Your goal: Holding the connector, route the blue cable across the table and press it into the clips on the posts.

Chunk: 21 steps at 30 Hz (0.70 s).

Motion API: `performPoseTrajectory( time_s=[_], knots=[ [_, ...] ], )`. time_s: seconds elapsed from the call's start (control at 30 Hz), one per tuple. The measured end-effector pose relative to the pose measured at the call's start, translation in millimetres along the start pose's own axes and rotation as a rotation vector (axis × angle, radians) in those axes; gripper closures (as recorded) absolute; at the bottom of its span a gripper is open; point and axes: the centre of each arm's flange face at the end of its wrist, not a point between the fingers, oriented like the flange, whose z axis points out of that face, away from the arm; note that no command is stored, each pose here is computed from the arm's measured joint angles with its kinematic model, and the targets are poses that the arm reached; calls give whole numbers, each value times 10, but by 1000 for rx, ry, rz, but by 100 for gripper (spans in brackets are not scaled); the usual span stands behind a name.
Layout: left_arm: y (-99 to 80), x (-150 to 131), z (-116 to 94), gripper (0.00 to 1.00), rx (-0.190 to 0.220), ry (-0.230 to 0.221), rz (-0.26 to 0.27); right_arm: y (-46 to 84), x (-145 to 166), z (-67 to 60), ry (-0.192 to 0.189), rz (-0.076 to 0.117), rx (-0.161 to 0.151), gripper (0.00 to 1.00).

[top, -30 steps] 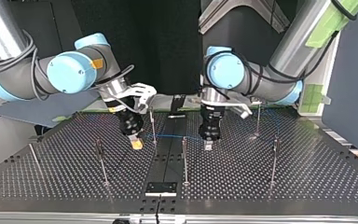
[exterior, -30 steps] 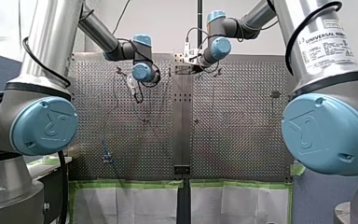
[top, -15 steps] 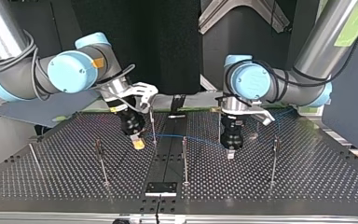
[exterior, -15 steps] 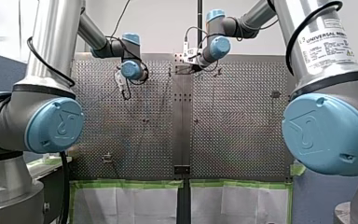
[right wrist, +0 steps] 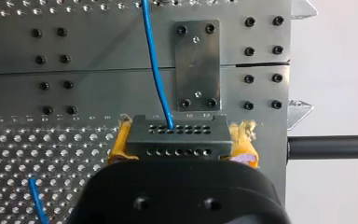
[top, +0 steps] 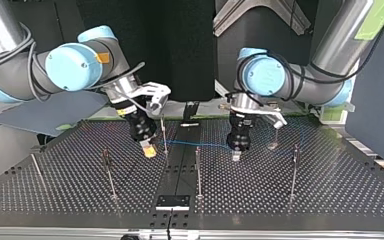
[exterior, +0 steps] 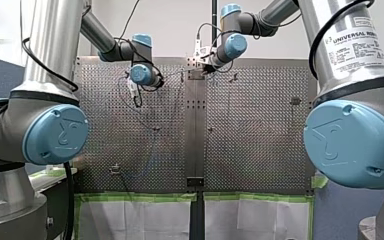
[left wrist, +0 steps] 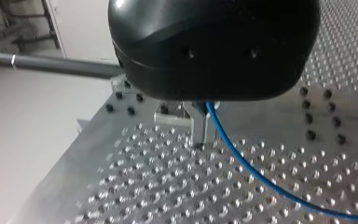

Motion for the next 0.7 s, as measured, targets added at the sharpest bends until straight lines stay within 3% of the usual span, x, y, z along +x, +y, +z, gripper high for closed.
performPoseTrajectory(
  time_s=[0.5, 0.7],
  knots=[
    [-70, -59, 70, 100, 35, -68, -22, 95, -66, 42, -9, 5, -15, 100],
    [-80, -26, 114, 100, 43, -62, -26, 157, -91, 67, -12, 8, -24, 100]
  ],
)
